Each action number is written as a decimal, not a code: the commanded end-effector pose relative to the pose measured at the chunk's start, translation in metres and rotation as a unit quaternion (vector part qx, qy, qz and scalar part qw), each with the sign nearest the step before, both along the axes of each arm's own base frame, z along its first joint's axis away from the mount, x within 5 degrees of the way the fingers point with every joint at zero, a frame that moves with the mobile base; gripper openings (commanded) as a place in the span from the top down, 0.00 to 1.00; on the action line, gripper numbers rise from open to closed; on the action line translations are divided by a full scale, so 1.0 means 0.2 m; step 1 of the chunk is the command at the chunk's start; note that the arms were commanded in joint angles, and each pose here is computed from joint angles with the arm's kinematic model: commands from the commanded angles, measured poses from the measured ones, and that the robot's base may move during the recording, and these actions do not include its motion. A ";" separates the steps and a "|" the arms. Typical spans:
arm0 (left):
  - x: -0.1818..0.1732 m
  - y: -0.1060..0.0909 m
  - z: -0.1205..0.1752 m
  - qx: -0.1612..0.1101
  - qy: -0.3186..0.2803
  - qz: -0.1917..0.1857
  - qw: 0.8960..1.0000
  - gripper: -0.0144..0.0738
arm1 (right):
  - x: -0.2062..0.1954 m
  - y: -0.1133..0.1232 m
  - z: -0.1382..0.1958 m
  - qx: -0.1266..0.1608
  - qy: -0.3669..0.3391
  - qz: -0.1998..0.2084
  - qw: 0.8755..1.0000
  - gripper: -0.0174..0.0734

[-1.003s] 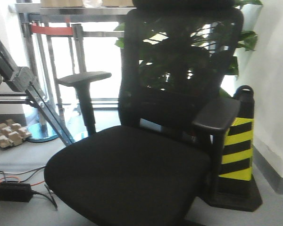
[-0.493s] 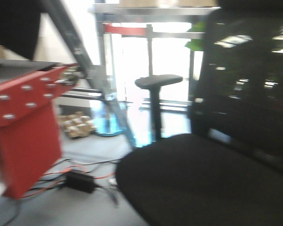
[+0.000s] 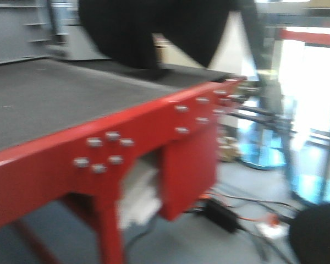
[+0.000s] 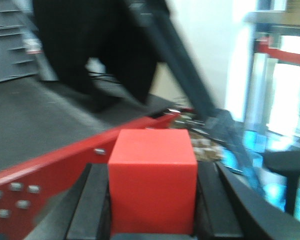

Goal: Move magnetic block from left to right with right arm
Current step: 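Carry the cube while driving up to the table with grey crates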

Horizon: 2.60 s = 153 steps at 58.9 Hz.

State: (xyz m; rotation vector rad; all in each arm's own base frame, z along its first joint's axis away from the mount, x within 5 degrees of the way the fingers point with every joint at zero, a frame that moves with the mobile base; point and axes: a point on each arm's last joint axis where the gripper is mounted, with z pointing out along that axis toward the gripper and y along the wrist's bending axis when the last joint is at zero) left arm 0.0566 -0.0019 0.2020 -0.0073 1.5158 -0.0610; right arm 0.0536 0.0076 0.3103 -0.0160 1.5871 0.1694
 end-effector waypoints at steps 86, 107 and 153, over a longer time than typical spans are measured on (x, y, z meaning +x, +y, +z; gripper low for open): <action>0.00 0.00 0.03 -0.004 -0.042 -0.002 0.999 0.97 | 0.00 -0.01 0.08 0.006 -0.052 -0.007 0.999 0.47; 0.00 0.00 0.03 -0.004 -0.042 -0.002 0.999 0.97 | 0.00 -0.01 0.09 0.006 -0.056 -0.007 0.998 0.47; 0.00 0.00 0.03 -0.004 -0.042 -0.002 0.999 0.97 | 0.14 0.01 0.14 0.002 -0.002 -0.006 1.000 0.47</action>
